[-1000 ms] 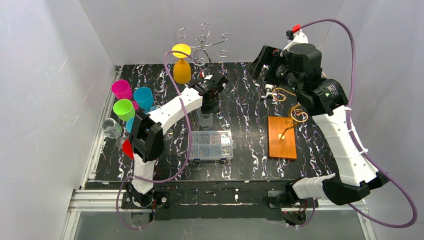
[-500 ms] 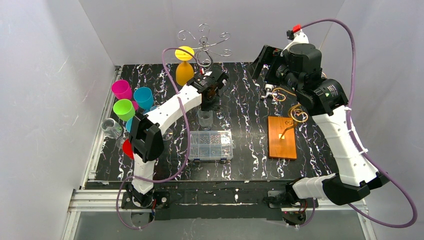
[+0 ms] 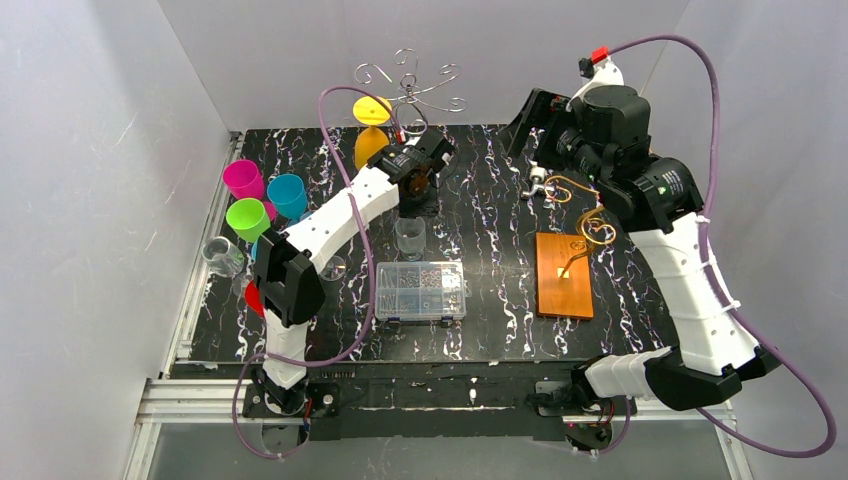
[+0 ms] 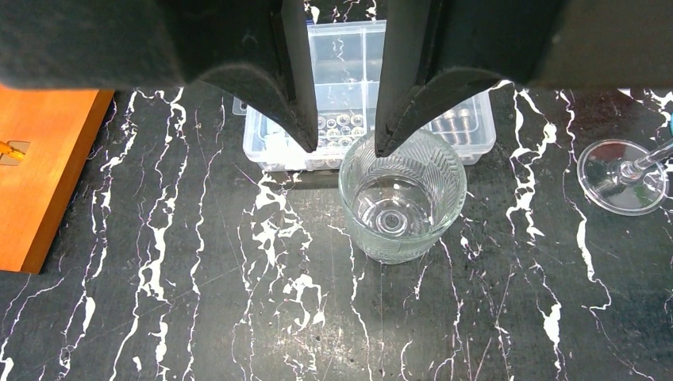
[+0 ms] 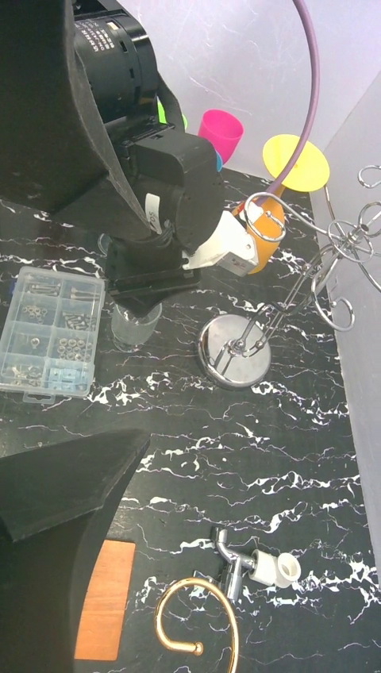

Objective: Take the wine glass off the wine glass rack
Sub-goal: Place the wine glass at the center of the board.

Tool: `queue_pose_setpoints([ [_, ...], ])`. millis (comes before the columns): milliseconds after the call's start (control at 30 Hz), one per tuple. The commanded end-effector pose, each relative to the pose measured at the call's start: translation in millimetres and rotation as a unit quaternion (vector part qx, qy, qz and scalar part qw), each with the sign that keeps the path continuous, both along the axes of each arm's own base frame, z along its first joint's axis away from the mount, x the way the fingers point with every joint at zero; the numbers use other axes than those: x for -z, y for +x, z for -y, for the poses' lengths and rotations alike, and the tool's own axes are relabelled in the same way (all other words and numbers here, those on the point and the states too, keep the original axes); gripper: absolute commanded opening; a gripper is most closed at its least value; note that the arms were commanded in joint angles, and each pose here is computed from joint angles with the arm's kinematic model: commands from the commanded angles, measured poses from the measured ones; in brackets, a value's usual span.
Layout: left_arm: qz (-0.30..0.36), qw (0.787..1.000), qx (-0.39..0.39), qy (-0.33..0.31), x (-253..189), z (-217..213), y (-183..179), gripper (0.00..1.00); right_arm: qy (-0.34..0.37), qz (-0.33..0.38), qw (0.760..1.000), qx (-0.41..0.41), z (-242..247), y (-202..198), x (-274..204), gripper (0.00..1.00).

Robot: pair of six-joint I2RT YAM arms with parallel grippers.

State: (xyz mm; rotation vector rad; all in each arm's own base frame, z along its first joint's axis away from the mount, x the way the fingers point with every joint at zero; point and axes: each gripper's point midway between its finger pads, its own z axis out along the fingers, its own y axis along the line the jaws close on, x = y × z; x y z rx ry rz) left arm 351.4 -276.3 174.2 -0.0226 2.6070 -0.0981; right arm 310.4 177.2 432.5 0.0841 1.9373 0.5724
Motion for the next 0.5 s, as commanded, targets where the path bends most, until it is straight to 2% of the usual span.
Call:
queue_pose_setpoints([
  [0,0.034,0.999,0.009,-0.020,-43.5,-4.9,-7.5,0.32,0.009,0.033,0.999,0.004,6.1,-6.4,-27.1,0.98],
  [467,0.034,0.999,0.015,-0.023,-57.1,-12.9,-18.1,0.33,0.006,0.032,0.999,0.009,7.8,-5.5,-29.7,0.98],
])
